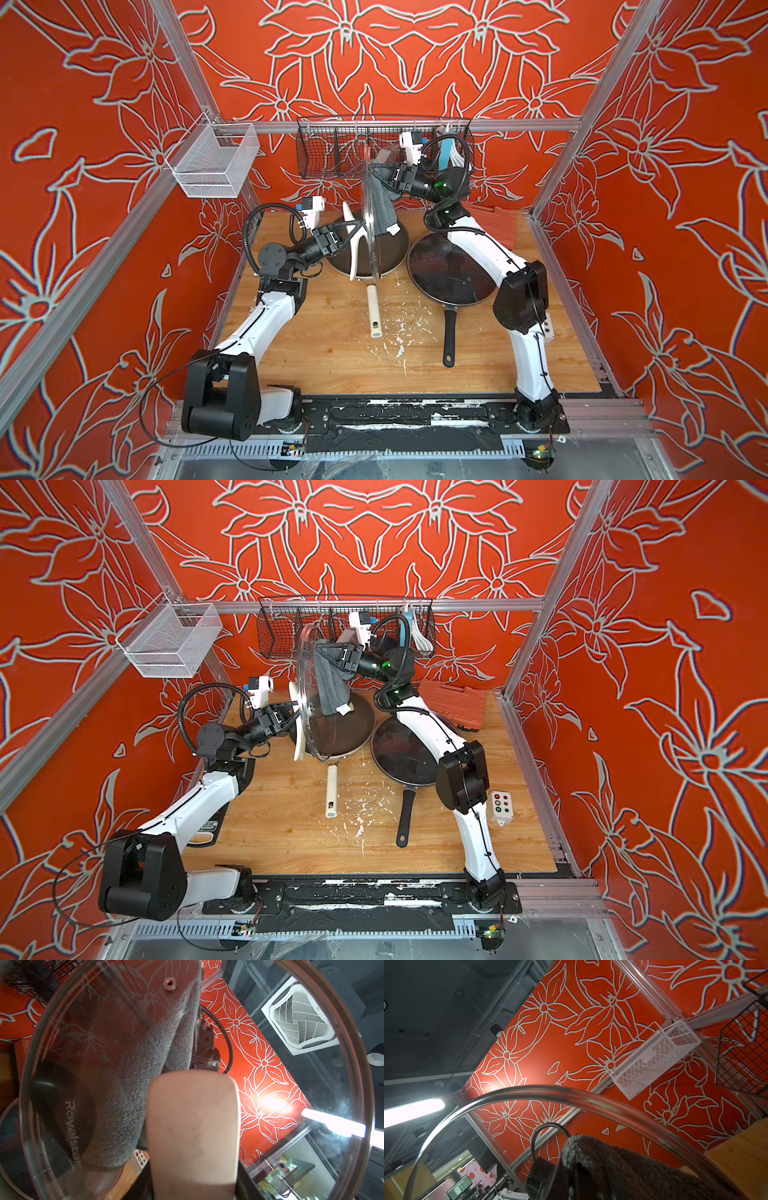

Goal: Wipe the pot lid with a cloth
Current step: Wipe the pot lid.

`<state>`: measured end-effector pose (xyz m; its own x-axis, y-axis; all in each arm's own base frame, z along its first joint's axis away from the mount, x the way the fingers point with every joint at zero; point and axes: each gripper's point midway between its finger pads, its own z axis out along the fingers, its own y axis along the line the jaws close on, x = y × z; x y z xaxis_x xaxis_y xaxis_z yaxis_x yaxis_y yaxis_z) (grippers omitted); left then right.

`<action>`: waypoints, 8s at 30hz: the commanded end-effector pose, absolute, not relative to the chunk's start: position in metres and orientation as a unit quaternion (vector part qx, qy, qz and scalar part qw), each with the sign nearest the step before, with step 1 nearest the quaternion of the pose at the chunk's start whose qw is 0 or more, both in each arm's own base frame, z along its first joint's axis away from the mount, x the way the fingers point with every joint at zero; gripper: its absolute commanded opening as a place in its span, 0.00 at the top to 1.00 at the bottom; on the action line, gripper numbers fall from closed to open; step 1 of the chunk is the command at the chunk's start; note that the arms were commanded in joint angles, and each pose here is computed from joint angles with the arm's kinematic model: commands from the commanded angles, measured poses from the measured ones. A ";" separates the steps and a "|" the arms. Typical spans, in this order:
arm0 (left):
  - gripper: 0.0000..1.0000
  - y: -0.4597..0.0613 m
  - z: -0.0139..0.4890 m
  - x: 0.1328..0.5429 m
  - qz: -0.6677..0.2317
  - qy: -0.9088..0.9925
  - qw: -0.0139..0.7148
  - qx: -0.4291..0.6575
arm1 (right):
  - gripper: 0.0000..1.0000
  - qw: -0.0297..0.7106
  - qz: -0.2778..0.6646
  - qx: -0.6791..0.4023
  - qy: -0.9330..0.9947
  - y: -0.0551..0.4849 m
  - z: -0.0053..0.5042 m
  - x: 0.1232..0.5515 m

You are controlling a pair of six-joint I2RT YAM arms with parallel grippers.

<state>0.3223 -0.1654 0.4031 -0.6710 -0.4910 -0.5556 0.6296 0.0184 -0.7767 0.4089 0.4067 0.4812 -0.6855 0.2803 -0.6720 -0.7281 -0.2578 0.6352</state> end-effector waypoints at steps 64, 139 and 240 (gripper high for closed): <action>1.00 -0.145 0.441 0.355 -0.662 0.498 0.555 0.076 | 1.00 0.153 0.842 -0.248 0.454 0.398 0.464 0.226; 1.00 -0.164 0.457 0.337 -0.660 0.489 0.561 0.102 | 1.00 0.166 0.856 -0.129 0.473 0.420 0.426 0.328; 1.00 -0.276 0.314 0.252 -0.160 0.443 0.488 0.735 | 1.00 0.271 0.472 -0.230 0.806 0.313 0.283 0.311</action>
